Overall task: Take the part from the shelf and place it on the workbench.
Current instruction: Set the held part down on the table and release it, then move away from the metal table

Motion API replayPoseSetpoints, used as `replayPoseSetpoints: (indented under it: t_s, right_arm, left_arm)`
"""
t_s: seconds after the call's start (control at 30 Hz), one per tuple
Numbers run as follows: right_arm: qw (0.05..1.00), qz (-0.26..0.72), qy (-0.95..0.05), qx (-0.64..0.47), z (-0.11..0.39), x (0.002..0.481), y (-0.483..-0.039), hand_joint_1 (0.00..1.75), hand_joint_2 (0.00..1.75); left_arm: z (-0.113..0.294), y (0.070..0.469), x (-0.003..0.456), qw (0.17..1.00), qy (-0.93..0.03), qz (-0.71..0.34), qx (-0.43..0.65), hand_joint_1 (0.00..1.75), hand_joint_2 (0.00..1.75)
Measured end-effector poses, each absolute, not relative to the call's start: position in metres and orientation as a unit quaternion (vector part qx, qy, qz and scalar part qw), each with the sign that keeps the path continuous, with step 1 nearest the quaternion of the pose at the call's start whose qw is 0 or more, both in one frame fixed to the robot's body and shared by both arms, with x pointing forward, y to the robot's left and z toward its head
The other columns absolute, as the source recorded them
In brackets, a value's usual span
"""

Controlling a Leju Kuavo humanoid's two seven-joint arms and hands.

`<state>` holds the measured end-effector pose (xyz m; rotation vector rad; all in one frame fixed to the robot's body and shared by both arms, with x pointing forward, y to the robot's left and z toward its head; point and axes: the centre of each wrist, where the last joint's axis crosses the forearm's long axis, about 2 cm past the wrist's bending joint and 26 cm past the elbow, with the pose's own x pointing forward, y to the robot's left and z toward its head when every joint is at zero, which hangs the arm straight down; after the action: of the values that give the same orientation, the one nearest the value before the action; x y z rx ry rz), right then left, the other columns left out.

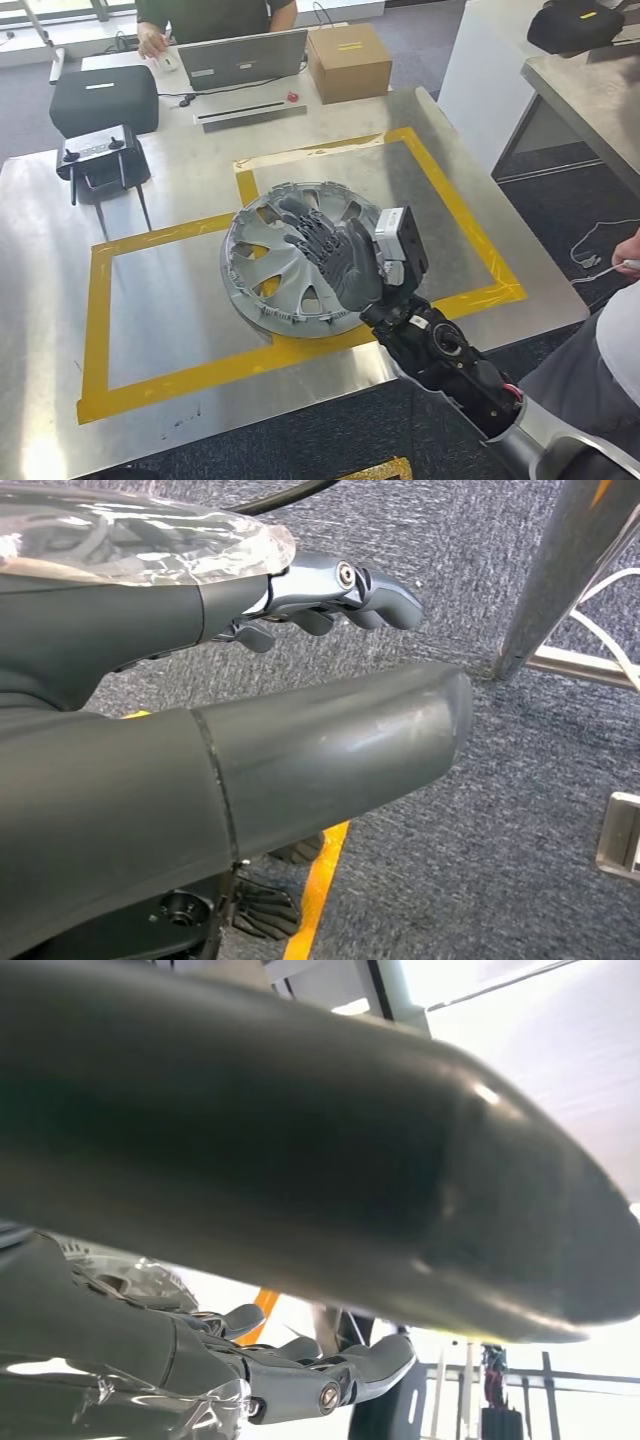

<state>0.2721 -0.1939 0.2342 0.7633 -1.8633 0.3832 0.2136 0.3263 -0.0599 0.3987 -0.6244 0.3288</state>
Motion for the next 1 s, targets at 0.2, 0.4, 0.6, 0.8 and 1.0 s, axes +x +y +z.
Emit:
replayPoseSetpoints:
  t_s: [0.2,0.4,0.6,0.8,1.0]
  right_arm:
    - [0.492,0.179,-0.772,0.361,0.236,0.264,-0.191,0.00,0.00]
    - [0.487,0.197,-0.775,0.352,0.234,0.260,-0.189,0.00,0.00]
    - [0.499,0.193,-0.771,0.346,0.229,0.259,-0.190,0.00,0.00]
    - [0.502,0.190,-0.769,0.348,0.228,0.260,-0.190,0.00,0.00]
    - [0.504,0.188,-0.770,0.343,0.228,0.262,-0.191,0.00,0.00]
  left_arm:
    - [-0.059,0.326,0.215,0.921,-0.302,0.159,0.190,0.00,0.00]
    - [-0.058,0.324,0.218,0.921,-0.305,0.157,0.185,0.00,0.00]
    - [-0.059,0.324,0.216,0.923,-0.301,0.158,0.183,0.00,0.00]
    - [-0.058,0.327,0.217,0.922,-0.303,0.153,0.184,0.00,0.00]
    - [-0.058,0.329,0.218,0.923,-0.303,0.151,0.185,0.00,0.00]
